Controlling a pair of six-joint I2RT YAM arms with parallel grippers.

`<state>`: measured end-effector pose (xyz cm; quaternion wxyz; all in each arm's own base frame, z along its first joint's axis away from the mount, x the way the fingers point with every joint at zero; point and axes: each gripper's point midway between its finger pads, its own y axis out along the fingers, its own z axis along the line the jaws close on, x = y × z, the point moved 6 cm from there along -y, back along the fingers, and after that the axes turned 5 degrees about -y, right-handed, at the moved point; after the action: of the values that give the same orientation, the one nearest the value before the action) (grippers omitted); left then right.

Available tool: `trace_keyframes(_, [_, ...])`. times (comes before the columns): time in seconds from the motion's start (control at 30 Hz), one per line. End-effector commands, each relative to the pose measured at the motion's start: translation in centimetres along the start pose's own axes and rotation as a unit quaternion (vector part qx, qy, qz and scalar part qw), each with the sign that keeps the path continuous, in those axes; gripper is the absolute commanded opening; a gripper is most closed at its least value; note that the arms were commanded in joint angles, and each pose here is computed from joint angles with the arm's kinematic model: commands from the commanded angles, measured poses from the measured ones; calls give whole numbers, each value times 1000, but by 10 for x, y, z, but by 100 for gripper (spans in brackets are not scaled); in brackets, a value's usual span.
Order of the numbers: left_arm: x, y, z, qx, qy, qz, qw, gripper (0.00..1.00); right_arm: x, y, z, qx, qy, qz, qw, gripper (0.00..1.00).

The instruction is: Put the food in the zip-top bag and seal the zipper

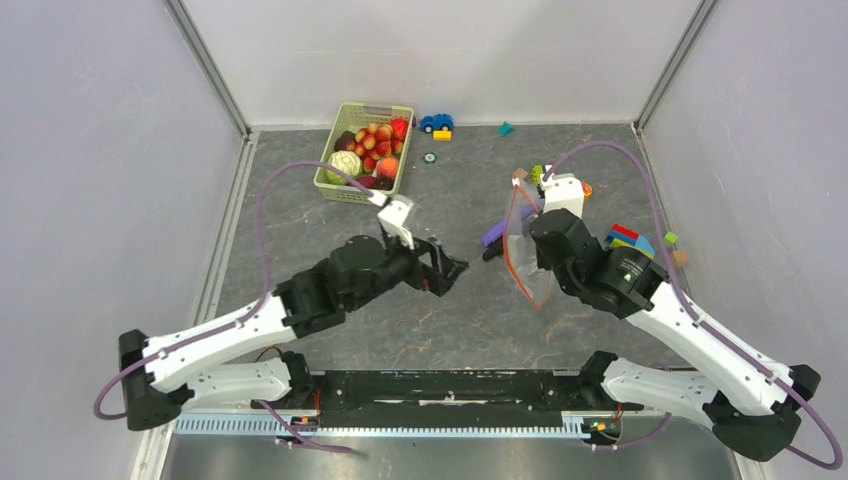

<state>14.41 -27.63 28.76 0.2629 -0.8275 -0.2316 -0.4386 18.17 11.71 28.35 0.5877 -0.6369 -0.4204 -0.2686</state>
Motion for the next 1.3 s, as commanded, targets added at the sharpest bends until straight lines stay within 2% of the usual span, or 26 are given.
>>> trace_keyframes(0.0, [25, -20, 43, 109, -10, -58, 992, 100, 3, -6, -24, -91, -11, 9, 996, 0])
trace_keyframes(0.1, [32, -26, 96, 200, -76, -74, 974, 100, -3, -4, -31, -131, -21, 26, 991, 0])
trace_keyframes(0.2, [34, -26, 151, 284, -147, -93, 943, 100, -9, -1, -37, -179, -35, 39, 982, 0])
trace_keyframes(0.37, [44, -10, 228, 354, -233, -119, 898, 100, -19, 20, -27, -202, -55, 67, 975, 0])
trace_keyframes(0.47, [53, 6, 258, 360, -275, -125, 883, 100, -21, 38, -12, -200, -49, 72, 976, 0])
trace_keyframes(0.53, [59, 17, 277, 368, -287, -145, 872, 100, -21, 52, 3, -169, -51, 72, 982, 0])
trace_keyframes(0.73, [68, 39, 326, 428, -295, -158, 840, 100, -13, 80, 44, -34, -47, 51, 997, 0])
trace_keyframes(0.9, [67, 57, 352, 446, -309, -158, 825, 95, -11, 92, 57, 7, -52, 54, 997, 0])
trace_keyframes(1.13, [49, 70, 379, 494, -324, -134, 796, 77, -14, 97, 51, 3, -41, 57, 998, 0])
trace_keyframes(1.27, [37, 76, 387, 506, -330, -114, 789, 64, -18, 97, 49, 7, -38, 57, 998, 0])
